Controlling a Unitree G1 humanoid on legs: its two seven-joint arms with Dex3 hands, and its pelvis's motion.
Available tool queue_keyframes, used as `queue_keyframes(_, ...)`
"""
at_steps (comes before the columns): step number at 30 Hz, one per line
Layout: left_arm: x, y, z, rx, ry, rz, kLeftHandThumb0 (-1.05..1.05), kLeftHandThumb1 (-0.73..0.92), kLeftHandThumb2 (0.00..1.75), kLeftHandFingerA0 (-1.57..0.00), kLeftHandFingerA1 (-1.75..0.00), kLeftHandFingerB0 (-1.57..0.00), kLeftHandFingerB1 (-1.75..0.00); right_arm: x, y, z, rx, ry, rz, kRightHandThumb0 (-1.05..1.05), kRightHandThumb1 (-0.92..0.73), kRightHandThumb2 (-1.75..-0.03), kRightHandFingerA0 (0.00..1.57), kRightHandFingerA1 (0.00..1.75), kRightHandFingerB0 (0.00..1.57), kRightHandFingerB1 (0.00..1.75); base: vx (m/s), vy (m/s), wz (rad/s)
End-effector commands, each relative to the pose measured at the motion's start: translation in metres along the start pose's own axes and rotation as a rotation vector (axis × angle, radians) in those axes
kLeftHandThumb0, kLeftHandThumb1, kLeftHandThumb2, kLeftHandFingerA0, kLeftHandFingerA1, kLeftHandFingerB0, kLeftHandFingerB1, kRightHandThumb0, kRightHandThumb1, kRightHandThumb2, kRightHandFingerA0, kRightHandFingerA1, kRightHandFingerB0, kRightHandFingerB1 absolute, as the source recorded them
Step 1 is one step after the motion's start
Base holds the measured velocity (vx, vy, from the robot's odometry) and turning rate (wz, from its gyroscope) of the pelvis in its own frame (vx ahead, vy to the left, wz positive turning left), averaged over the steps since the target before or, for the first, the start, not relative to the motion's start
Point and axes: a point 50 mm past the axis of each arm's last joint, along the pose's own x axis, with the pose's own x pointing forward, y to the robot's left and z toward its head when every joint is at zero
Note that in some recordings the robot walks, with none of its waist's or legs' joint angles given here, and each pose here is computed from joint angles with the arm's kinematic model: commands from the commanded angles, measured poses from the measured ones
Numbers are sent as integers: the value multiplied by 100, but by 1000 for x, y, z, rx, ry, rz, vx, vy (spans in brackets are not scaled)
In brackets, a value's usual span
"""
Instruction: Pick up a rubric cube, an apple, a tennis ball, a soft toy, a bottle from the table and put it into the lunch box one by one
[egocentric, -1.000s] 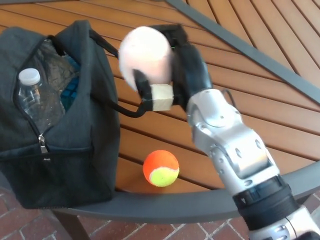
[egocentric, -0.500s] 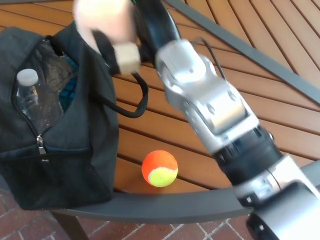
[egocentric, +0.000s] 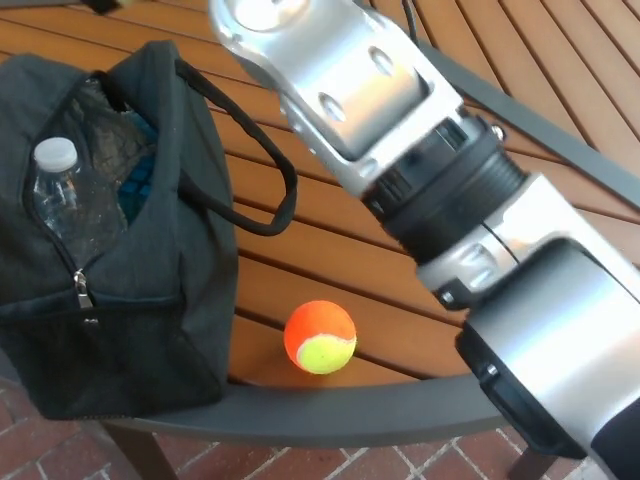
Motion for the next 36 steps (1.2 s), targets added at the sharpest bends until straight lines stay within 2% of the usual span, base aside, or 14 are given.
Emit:
queue_keyframes(1, -6, -8, -2, 28, -44, -26, -15, 60, 94, -111, -113, -95, -113, 1, 40, 54, -178, -320, 144, -22, -42, -139, 103, 175, 95, 153, 0, 0, 0)
queue_keyframes(2, -6, -9, -1, 19, -41, -28, -13, 64, 90, -109, -115, -95, -112, -2, 47, 43, -220, -297, 190, -25, -45, -126, 101, 175, 90, 168, 0, 0, 0)
queue_keyframes(9, -5, -11, 1, -9, -39, -40, -13, 64, 89, -112, -114, -97, -113, -16, 65, -7, -331, -177, 342, -20, -42, -129, 92, 175, 82, 166, 0, 0, 0)
queue_keyframes(11, -3, -13, 4, -20, -44, -41, -12, 64, 88, -109, -115, -97, -112, -20, 68, -26, -336, -128, 355, -14, -44, -111, 89, 174, 79, 155, 0, 0, 0)
queue_keyframes(12, -3, -14, 5, -25, -46, -41, -12, 63, 89, -108, -116, -98, -112, -24, 70, -36, -339, -84, 374, -21, -47, -100, 88, 157, 78, 115, 0, 0, 0)
queue_keyframes(16, -2, -14, 6, -39, -42, -40, -10, 63, 89, -105, -119, -97, -113, -33, 78, -59, -374, -20, 420, -26, -51, -77, 90, 119, 78, 84, 0, 0, 0)
queue_keyframes(17, -2, -14, 6, -44, -42, -40, -10, 63, 89, -105, -119, -97, -113, -34, 79, -61, -379, -15, 422, -26, -51, -77, 90, 119, 78, 84, 0, 0, 0)
queue_keyframes(18, -1, -14, 7, -42, -46, -41, -11, 58, 95, -109, -115, -99, -111, -40, 85, -71, -373, 2, 438, -24, -53, -92, 92, 166, 81, 107, 0, 0, 0)
queue_keyframes(20, -1, -14, 7, -36, -51, -39, -10, 62, 92, -109, -116, -98, -114, -47, 92, -80, -374, 19, 468, -24, -52, -97, 96, 172, 84, 130, 0, 0, 0)
queue_keyframes(30, -1, -15, 8, -27, -54, -35, -15, 57, 97, -113, -113, -101, -110, -57, 105, -90, -430, 42, 530, -29, -54, -86, 81, 157, 74, 128, 0, 0, 0)
queue_keyframes(31, -2, -17, 7, -38, -54, -46, -10, 62, 92, -108, -118, -96, -115, -56, 102, -92, -414, 56, 510, -23, -50, -108, 91, 172, 79, 139, 0, 0, 0)
queue_keyframes(33, -3, -18, 7, -43, -54, -50, -10, 62, 92, -108, -118, -96, -115, -55, 101, -93, -408, 62, 502, -23, -50, -108, 91, 172, 79, 139, 0, 0, 0)
queue_keyframes(34, -3, -17, 7, -37, -56, -49, -13, 57, 99, -111, -114, -99, -111, -54, 99, -94, -398, 74, 496, -24, -51, -97, 89, 146, 79, 103, 0, 0, 0)
queue_keyframes(36, -3, -17, 7, -30, -58, -49, -13, 57, 99, -111, -114, -99, -111, -52, 97, -94, -385, 88, 488, -24, -51, -97, 89, 146, 79, 103, 0, 0, 0)
